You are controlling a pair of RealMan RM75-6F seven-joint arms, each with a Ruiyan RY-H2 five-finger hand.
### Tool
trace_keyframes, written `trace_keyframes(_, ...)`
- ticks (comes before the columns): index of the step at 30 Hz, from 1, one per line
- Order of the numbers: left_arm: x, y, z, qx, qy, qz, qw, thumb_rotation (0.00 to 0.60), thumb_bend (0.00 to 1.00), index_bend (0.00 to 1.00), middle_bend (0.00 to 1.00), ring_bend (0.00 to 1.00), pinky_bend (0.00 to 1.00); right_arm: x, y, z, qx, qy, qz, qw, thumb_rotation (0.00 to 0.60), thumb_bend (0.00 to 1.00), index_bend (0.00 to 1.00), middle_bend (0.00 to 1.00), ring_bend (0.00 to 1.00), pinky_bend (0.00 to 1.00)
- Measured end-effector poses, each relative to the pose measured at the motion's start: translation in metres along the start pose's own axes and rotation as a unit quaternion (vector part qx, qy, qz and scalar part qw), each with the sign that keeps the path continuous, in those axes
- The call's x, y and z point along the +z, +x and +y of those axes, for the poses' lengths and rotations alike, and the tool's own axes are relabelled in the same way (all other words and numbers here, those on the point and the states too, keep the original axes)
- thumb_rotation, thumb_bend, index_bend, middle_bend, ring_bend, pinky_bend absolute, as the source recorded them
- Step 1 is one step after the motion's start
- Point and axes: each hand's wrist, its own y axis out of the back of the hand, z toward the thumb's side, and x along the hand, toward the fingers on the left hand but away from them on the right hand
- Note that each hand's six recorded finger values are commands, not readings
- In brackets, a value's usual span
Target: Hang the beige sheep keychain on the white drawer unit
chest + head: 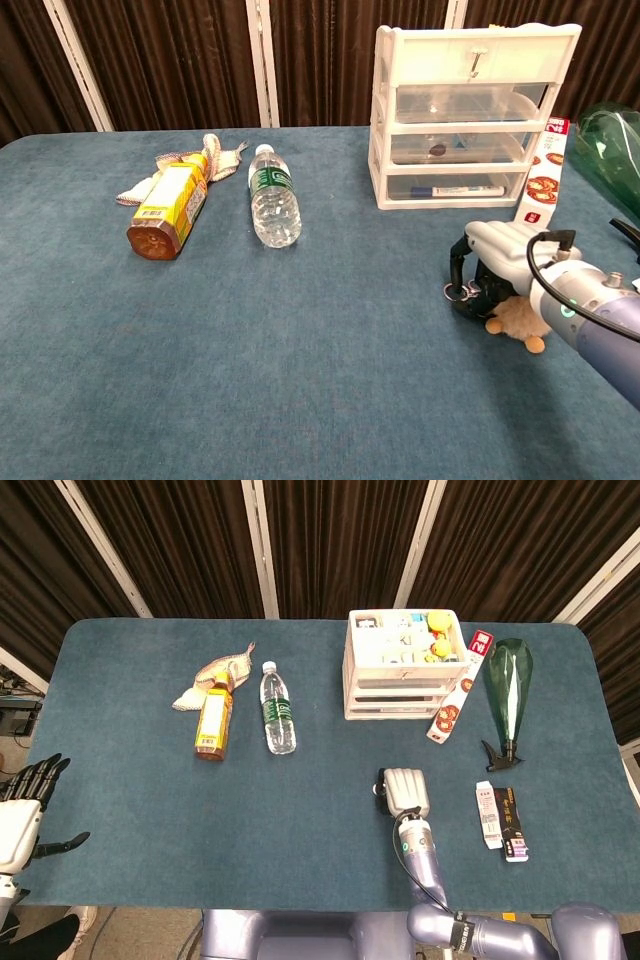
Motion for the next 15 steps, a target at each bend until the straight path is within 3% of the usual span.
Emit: trace_keyframes(15, -0.0007, 0.0001, 0.0009, 0.001, -0.002, 0.001, 1.0, 0.6, 0.0, 0.0, 0.0, 0.0, 0.0, -0.0002, -0.0011, -0.0072, 0.008, 0.004, -0.003, 1.0, 0.6, 0.37, 0.54, 1.0, 1.0, 1.0)
